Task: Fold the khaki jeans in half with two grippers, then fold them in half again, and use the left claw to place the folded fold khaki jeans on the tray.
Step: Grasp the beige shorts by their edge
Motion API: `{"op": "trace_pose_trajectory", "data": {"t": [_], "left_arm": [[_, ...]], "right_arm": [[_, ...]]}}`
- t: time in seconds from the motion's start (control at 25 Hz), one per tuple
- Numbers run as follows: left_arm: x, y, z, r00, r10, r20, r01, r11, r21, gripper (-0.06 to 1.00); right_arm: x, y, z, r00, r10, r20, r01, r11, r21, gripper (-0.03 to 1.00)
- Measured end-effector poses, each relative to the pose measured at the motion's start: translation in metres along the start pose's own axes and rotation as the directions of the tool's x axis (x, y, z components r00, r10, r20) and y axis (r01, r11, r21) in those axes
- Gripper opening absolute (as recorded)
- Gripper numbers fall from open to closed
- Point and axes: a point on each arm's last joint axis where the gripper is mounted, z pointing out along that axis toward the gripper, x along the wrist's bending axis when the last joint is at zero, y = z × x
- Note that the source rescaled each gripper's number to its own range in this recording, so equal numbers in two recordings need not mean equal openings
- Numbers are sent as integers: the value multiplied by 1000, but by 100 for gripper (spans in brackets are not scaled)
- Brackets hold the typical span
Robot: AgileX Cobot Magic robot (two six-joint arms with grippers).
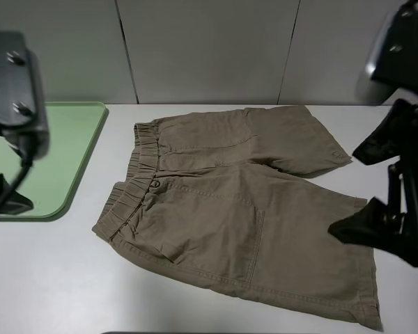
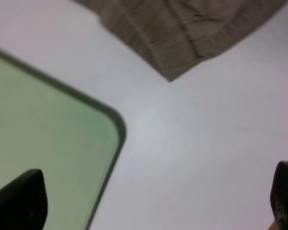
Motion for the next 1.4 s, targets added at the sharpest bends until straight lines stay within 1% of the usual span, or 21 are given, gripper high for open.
{"op": "trace_pose_trajectory", "data": {"t": [0.16, 0.28, 0.44, 0.6, 0.72, 0.92, 1.12, 1.16, 1.32, 1.4], "left_arm": [[-9, 20, 24, 993, 105, 60, -109, 991, 72, 91], [-13, 27, 40, 980, 170, 106, -181, 978, 106, 91], [-18, 38, 55, 953, 253, 168, -267, 961, 69, 90], [-20, 49, 75, 914, 347, 211, -366, 929, 60, 90], [-21, 58, 93, 900, 377, 219, -397, 916, 55, 88], [-21, 70, 126, 883, 421, 207, -442, 895, 66, 87], [-19, 73, 152, 883, 412, 223, -437, 896, 77, 87], [-18, 74, 157, 880, 418, 227, -444, 893, 77, 86], [-22, 75, 175, 846, 467, 257, -500, 863, 78, 85], [-24, 75, 183, 838, 473, 272, -511, 855, 85, 85]], "right_arm": [[15, 11, 20, 987, -161, -25, 162, 984, 75, 100], [20, 16, 33, 977, -211, -40, 214, 971, 108, 100], [23, 20, 50, 960, -276, -46, 280, 955, 97, 100], [29, 3, 72, 939, -336, -78, 344, 930, 132, 100], [33, -13, 84, 927, -362, -99, 373, 914, 157, 100], [38, -36, 99, 917, -381, -118, 397, 900, 177, 100], [40, -50, 109, 897, -431, -98, 441, 883, 162, 100], [40, -52, 110, 894, -438, -97, 449, 879, 162, 100], [41, -57, 117, 886, -450, -110, 463, 868, 180, 100], [42, -55, 121, 884, -454, -111, 467, 867, 173, 100]]}}
